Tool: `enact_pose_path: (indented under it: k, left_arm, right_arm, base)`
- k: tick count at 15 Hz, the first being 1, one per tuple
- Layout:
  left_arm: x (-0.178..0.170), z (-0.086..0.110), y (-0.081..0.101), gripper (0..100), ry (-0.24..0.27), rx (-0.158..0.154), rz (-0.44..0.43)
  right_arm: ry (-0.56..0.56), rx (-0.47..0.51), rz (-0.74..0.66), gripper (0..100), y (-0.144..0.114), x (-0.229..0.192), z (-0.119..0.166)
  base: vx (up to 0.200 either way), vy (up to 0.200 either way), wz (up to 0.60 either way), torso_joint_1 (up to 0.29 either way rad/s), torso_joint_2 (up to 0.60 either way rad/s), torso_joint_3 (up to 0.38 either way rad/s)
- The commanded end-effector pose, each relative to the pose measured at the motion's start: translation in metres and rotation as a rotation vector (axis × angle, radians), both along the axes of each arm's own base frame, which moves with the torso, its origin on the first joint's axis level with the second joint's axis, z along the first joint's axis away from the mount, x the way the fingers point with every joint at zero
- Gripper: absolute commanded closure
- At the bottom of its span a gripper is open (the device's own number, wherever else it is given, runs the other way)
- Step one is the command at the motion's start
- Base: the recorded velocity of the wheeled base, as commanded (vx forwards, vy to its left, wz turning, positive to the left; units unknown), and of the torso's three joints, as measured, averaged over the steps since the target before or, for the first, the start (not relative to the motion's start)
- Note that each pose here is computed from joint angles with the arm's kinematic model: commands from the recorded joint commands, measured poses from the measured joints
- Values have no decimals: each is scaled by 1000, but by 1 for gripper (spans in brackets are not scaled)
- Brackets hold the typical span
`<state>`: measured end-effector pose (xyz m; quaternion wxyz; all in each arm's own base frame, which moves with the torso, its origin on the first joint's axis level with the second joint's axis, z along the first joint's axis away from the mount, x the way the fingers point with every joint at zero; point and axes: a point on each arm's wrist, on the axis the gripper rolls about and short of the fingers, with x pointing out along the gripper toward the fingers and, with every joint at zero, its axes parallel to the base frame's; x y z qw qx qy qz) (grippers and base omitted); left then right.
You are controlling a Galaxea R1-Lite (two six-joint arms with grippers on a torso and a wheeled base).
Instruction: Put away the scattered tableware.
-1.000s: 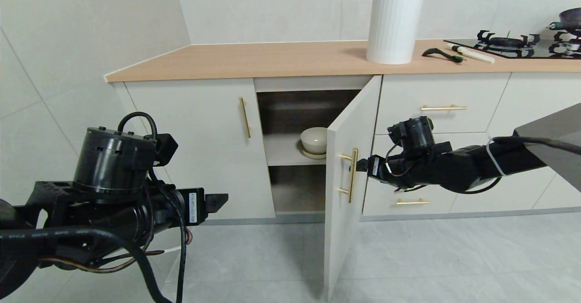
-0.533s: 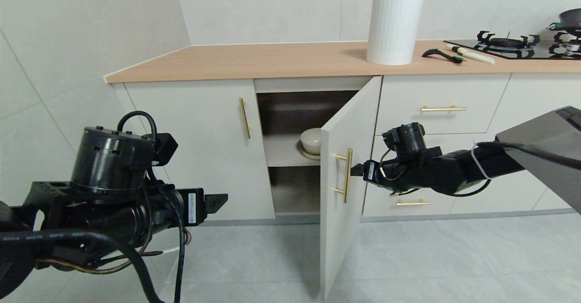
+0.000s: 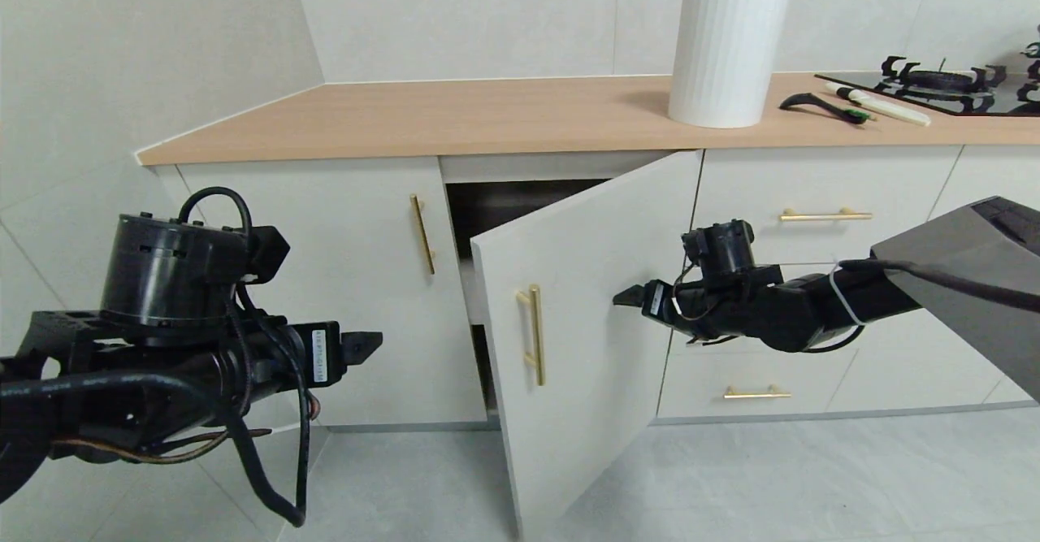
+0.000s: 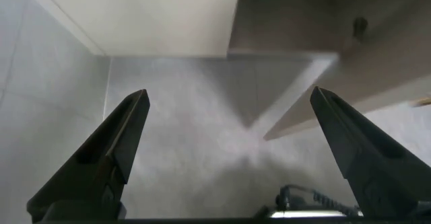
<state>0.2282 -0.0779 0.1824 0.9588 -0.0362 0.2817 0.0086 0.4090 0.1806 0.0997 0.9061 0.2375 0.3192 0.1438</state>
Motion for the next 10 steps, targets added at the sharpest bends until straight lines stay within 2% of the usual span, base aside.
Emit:
enact_pose_path:
  k: [1, 3, 6, 10]
  left_arm:
    - [-1, 4, 2, 0, -13, -7, 8]
    - [0, 3, 2, 0, -12, -6, 8]
    - [-1, 4, 2, 0, -15, -8, 8]
    - [-2, 6, 3, 0, -22, -10, 8]
  right_arm:
    - [-16, 24, -19, 0, 7, 3, -2]
    - [-67, 59, -148, 0, 17, 19, -4]
    - [-97, 55, -230, 0, 22, 31, -9]
    - [-133, 105, -327, 0, 25, 48, -10]
  base:
    - [0, 0, 0, 0, 0, 0]
    - [0, 0, 0, 0, 0, 0]
    - [0, 0, 0, 0, 0, 0]
    - [0, 0, 0, 0, 0, 0]
